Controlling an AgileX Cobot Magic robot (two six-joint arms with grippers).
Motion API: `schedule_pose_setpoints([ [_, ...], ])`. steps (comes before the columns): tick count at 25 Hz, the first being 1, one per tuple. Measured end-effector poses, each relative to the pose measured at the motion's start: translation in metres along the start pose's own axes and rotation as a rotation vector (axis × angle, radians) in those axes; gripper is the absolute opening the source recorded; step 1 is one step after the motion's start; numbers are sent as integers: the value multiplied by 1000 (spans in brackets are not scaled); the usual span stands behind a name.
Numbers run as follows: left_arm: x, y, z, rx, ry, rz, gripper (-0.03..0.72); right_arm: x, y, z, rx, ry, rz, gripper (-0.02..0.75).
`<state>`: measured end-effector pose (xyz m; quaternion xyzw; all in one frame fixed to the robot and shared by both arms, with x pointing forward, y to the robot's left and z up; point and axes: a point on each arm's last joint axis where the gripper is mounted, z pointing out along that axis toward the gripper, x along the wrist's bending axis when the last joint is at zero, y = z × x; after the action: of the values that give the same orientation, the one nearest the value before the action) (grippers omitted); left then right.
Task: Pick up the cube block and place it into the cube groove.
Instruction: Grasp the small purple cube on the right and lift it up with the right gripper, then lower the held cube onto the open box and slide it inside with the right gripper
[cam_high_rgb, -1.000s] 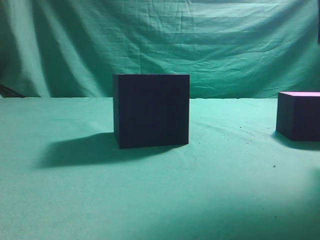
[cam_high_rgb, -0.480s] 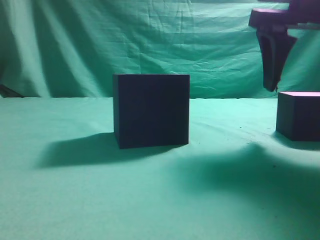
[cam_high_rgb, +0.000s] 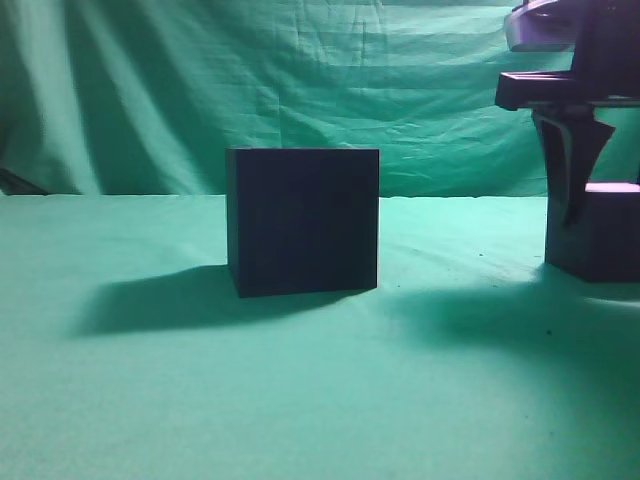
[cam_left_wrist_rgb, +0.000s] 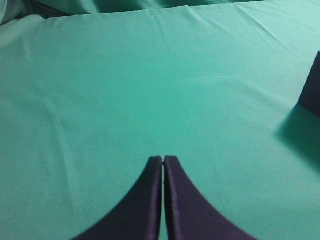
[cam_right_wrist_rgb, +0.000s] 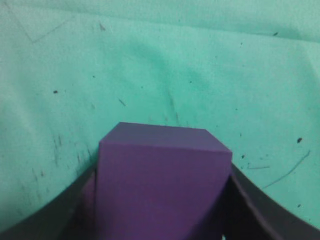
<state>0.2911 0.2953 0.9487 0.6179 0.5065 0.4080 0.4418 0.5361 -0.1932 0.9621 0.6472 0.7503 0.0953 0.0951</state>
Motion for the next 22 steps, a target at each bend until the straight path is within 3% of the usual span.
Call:
schedule_pose_setpoints([
  [2,0,0,0,0,0,0,0,0,0,-1,14,-4,2,406],
  [5,0,0,0,0,0,0,0,1,5,-11,53,-20,4,421],
  [8,0,0,0,0,0,0,0,12,18,-38,14,-12,-21,421],
  [12,0,0,0,0,0,0,0,55,26,-89,-122,71,-125,421],
  [16,0,0,0,0,0,0,0,106,16,-119,-162,157,-252,421],
  [22,0,0,0,0,0,0,0,145,10,-121,-197,221,-319,421],
])
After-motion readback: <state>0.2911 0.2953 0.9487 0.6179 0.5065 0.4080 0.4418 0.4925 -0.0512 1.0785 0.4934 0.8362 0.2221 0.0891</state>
